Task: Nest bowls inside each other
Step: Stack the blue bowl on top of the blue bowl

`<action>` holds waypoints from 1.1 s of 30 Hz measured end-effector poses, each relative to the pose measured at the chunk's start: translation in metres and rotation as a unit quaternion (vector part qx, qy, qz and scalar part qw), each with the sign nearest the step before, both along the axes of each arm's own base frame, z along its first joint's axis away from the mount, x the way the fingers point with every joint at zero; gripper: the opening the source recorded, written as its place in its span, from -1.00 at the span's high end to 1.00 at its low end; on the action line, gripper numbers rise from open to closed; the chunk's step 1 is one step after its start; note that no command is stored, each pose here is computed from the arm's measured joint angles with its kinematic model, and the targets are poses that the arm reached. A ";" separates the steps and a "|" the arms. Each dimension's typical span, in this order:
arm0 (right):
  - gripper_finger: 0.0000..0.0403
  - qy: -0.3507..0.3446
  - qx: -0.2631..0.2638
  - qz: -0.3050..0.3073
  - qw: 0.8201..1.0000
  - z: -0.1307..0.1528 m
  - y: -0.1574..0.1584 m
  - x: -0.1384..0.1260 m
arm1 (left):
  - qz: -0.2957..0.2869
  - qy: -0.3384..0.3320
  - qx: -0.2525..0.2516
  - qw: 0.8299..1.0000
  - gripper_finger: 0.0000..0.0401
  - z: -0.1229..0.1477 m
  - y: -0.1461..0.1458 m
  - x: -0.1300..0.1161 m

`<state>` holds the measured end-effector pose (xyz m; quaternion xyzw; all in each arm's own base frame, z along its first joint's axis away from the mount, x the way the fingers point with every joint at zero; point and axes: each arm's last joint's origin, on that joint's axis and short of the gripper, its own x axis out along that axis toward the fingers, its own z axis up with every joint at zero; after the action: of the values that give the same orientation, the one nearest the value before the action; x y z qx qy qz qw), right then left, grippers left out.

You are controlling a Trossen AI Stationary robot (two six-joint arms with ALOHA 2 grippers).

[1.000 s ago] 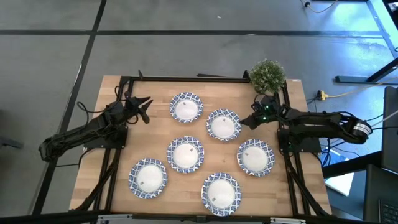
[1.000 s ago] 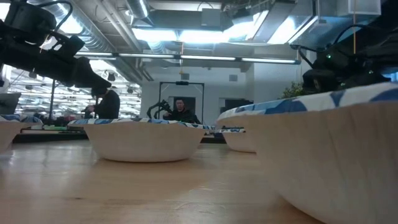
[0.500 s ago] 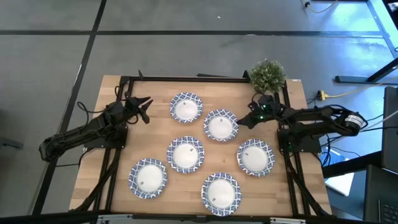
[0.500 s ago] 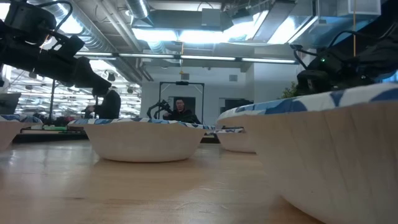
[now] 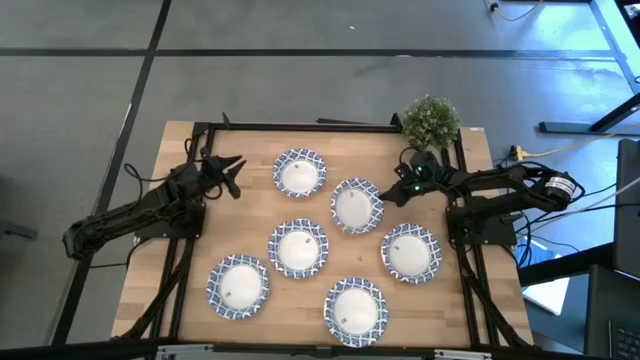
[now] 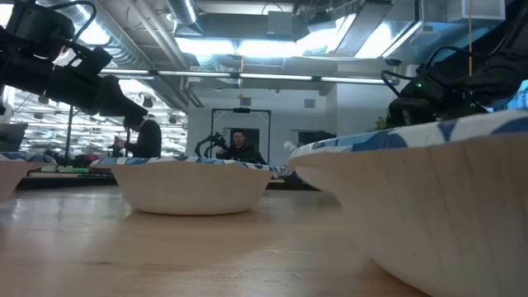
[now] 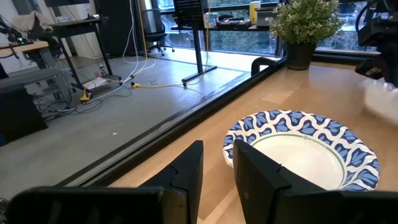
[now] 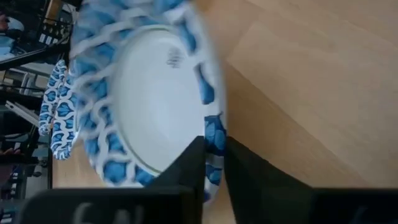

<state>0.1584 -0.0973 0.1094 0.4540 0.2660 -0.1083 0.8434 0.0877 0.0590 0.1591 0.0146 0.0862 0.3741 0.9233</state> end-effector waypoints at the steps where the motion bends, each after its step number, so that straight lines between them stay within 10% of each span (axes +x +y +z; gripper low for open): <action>1: 0.83 -0.001 -0.001 0.001 1.000 0.001 0.000 0.001 | 0.000 0.000 0.000 1.000 0.59 0.000 0.000 0.000; 18: 0.96 -0.048 0.006 0.027 0.998 0.011 0.001 0.011 | 0.000 0.000 0.000 1.000 0.59 0.000 0.000 0.000; 33: 0.98 -0.105 -0.031 0.123 0.986 0.073 0.001 0.064 | 0.000 0.000 0.000 1.000 0.59 0.000 0.000 0.000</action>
<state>0.2222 -0.0966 0.1826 0.4002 0.2257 0.0361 0.8875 0.0877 0.0591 0.1592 0.0147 0.0861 0.3743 0.9232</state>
